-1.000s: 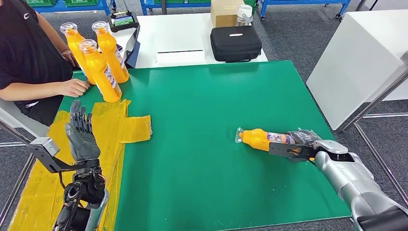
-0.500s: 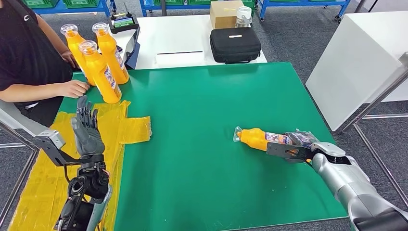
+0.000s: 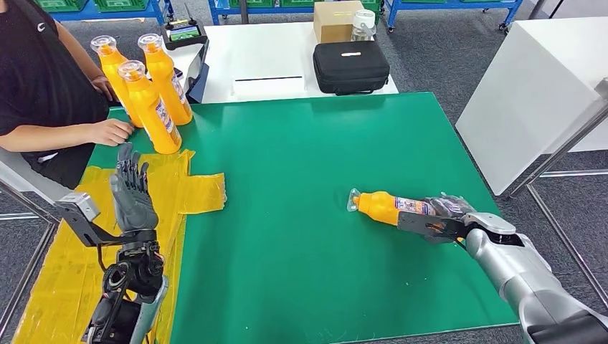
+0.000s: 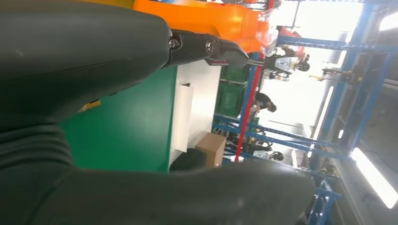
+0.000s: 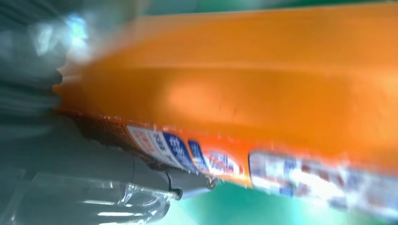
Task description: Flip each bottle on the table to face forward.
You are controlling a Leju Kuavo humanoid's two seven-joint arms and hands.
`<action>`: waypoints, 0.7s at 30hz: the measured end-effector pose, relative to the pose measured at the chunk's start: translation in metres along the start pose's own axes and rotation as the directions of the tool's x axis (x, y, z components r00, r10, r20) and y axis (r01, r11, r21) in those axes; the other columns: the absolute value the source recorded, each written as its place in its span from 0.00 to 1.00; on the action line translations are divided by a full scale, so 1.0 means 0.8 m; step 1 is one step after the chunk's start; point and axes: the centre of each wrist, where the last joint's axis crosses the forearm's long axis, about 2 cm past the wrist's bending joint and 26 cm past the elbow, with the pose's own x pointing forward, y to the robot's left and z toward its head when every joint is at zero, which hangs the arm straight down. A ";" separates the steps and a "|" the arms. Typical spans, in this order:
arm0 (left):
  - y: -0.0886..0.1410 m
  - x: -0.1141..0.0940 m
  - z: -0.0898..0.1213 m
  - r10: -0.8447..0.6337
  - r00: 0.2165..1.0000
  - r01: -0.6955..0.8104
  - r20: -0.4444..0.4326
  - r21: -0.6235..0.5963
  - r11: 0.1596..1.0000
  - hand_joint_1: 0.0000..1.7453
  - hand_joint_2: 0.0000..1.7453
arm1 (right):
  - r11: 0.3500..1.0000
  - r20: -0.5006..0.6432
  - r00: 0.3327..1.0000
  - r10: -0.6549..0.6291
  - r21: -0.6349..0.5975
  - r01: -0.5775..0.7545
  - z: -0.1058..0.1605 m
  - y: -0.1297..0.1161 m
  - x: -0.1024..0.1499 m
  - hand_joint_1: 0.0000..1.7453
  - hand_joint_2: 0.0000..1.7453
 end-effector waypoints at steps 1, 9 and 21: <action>0.000 0.000 0.000 0.018 1.000 -0.018 -0.018 -0.006 1.000 0.00 1.00 | 0.998 0.041 0.997 -0.058 -0.018 0.059 0.001 0.003 0.001 1.00 1.00; -0.013 -0.013 0.020 0.328 0.918 -0.365 -0.224 -0.147 0.920 0.00 1.00 | 0.755 0.522 0.624 -0.582 0.060 0.653 0.009 -0.008 0.083 1.00 1.00; -0.162 -0.008 0.025 0.348 0.868 -0.474 -0.354 -0.383 0.793 0.00 1.00 | 0.734 0.650 0.531 -0.544 0.062 0.677 -0.033 -0.049 0.349 1.00 1.00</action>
